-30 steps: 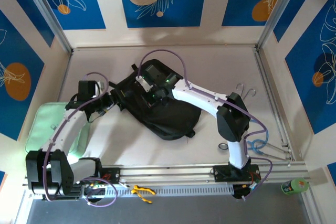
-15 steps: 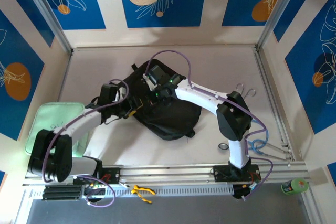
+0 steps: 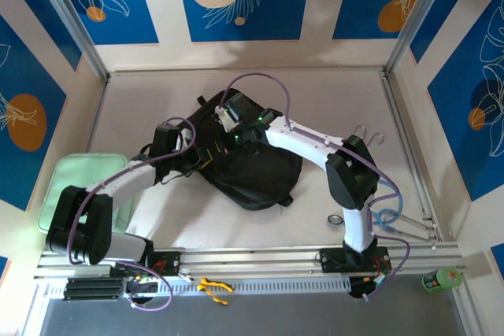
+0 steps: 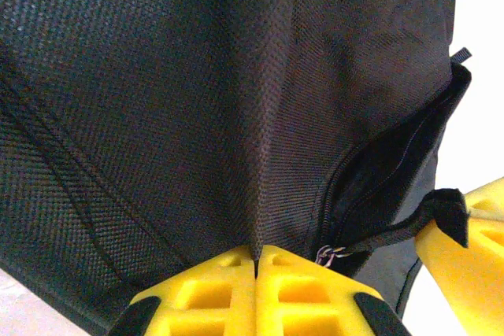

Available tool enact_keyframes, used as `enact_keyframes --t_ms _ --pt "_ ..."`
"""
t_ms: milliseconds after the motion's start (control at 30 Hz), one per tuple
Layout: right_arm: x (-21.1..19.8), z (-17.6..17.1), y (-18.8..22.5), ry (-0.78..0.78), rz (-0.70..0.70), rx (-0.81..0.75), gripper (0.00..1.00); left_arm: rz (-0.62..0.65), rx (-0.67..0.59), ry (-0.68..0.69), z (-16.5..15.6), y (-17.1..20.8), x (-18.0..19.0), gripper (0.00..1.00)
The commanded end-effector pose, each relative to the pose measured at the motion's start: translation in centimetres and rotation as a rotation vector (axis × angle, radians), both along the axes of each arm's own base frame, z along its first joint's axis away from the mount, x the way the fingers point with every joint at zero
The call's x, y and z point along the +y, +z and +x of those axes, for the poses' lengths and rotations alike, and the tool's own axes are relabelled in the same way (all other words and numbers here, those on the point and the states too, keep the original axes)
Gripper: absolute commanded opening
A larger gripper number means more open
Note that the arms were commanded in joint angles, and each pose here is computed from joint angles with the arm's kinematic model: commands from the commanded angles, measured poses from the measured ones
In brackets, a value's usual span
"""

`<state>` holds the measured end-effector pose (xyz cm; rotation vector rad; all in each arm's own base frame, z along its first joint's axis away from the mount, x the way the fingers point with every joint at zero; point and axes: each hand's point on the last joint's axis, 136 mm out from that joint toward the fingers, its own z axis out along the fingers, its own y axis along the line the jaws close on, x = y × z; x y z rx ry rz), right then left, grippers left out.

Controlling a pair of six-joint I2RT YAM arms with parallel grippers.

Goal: Pack the student bag
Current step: Zip the student bag at the center of the table.

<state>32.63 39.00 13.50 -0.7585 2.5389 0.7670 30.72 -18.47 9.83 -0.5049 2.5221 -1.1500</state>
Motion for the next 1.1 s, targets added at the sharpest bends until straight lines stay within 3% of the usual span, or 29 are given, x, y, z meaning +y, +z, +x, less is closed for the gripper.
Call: enact_keyframes --t_ms 0,167,333,700,1067 --pt "1.3 0.3 0.0 0.028 0.064 0.040 0.00 -0.022 -0.044 -0.030 0.3 0.3 -0.7 0.00" --pt "1.8 1.2 -0.6 0.031 0.051 0.039 0.00 -0.016 -0.043 -0.040 0.2 -0.1 -0.7 0.00" --pt "2.0 1.5 -0.8 0.022 0.040 0.049 0.24 -0.008 -0.043 -0.045 0.2 -0.3 -0.7 0.00" --pt "0.5 0.7 -3.0 0.005 -0.116 0.042 0.43 0.026 -0.068 -0.074 0.0 -0.7 -0.5 0.00" --pt "-0.5 0.0 -6.4 -0.035 -0.311 0.046 0.43 0.036 -0.058 -0.072 -0.2 -1.3 -0.3 0.00"
